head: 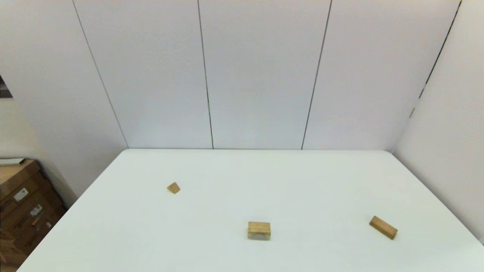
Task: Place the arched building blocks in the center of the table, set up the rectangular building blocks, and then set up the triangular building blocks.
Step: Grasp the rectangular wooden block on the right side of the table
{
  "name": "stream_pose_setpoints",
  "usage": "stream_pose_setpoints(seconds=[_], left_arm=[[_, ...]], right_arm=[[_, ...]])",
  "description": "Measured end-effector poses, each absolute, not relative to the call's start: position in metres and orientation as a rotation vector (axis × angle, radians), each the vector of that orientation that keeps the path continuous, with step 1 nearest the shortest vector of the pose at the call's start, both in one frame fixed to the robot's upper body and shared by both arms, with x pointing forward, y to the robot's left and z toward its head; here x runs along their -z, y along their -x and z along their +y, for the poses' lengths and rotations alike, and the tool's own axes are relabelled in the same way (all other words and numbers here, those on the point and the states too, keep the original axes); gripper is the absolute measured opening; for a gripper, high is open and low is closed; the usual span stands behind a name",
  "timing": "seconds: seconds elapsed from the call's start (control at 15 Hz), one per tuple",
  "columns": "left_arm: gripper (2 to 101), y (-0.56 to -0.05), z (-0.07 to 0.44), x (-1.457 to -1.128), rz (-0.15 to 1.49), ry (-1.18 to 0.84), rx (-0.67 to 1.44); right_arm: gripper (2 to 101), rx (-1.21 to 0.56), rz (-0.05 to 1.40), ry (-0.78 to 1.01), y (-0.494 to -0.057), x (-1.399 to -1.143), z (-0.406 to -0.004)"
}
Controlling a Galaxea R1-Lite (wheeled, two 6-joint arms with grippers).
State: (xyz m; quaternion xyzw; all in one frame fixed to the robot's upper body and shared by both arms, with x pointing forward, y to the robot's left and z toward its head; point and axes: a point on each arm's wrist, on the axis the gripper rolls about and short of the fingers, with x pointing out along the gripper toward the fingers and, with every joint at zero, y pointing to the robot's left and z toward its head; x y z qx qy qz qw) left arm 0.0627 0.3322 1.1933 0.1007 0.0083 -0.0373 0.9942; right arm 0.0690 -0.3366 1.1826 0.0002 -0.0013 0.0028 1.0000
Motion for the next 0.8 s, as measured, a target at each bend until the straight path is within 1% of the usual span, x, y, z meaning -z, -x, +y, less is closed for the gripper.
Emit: stream_pose_setpoints(seconds=[0.33, 0.53, 0.67, 0.8], left_arm=[[97.8, -0.0685, 0.3320, -1.1841, -0.014, -0.192, 0.075], [97.8, -0.0689, 0.3324, -1.1826, -0.002, -0.101, 0.060], [97.8, -0.0689, 0.3336, -1.1827, 0.000, -0.012, 0.009], [97.8, -0.0689, 0.3337, -1.1828, -0.001, 0.000, 0.004]], right_arm=[[98.0, -0.006, -0.003, 0.000, -0.0690, -1.1826, -0.3366], [98.0, -0.006, -0.003, 0.000, -0.0690, -1.1826, -0.3365], [98.0, -0.006, -0.003, 0.000, -0.0690, -1.1826, -0.3366], [98.0, -0.005, -0.003, 0.000, -0.0690, -1.1826, -0.3366]])
